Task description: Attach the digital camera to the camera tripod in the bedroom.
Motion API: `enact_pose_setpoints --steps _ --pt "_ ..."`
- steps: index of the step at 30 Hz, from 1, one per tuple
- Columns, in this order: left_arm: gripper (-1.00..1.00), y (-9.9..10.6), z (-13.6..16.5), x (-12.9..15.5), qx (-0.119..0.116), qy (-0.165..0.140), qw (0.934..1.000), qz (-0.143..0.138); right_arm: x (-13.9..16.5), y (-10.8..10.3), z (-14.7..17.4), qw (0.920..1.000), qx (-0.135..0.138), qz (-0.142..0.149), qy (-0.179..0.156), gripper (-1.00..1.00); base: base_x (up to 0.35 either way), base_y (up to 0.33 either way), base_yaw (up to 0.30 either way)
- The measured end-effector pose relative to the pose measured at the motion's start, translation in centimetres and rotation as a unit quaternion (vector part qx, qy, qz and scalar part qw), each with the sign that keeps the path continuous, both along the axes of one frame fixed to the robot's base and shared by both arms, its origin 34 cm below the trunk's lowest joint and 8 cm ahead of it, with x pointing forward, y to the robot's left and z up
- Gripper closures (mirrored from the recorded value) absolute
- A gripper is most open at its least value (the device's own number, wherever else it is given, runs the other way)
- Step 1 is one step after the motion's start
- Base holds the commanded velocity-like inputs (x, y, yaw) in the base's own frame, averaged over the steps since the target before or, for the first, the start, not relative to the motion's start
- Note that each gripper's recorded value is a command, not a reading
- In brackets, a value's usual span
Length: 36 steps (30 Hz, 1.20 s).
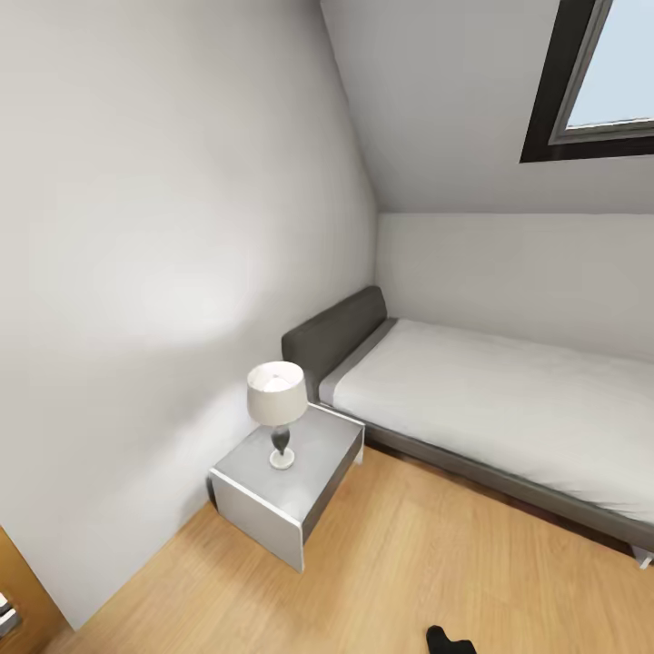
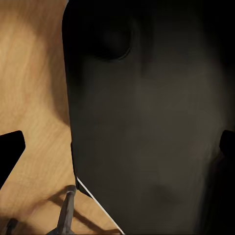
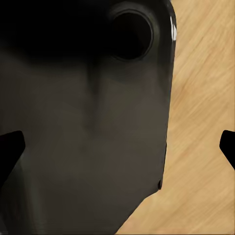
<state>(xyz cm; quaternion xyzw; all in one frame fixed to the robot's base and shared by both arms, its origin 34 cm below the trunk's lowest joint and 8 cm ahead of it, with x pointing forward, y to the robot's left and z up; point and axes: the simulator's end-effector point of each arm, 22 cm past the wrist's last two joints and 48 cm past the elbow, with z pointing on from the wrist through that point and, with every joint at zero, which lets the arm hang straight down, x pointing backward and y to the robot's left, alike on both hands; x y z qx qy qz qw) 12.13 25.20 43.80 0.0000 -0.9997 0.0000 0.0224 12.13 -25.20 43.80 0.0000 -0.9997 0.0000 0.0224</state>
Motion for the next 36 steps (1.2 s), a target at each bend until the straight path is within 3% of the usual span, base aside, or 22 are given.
enact_pose_setpoints --steps 5,28,36 --pt "-1.00 0.5 0.1 -2.2 0.004 0.016 0.9999 -0.003 -0.1 0.7 0.0 1.0000 0.004 0.002 -0.004 -1.00 0.000 0.000 0.000" --pt "-1.00 0.5 0.1 -2.1 0.004 0.016 0.9999 -0.002 -0.1 0.7 0.0 1.0000 0.004 0.003 -0.004 -1.00 0.000 0.000 -0.003" --pt "-1.00 3.0 0.0 1.2 0.019 -0.017 0.9997 0.001 6.2 0.2 0.0 0.9980 0.003 0.008 -0.063 -1.00 0.000 0.000 -0.202"
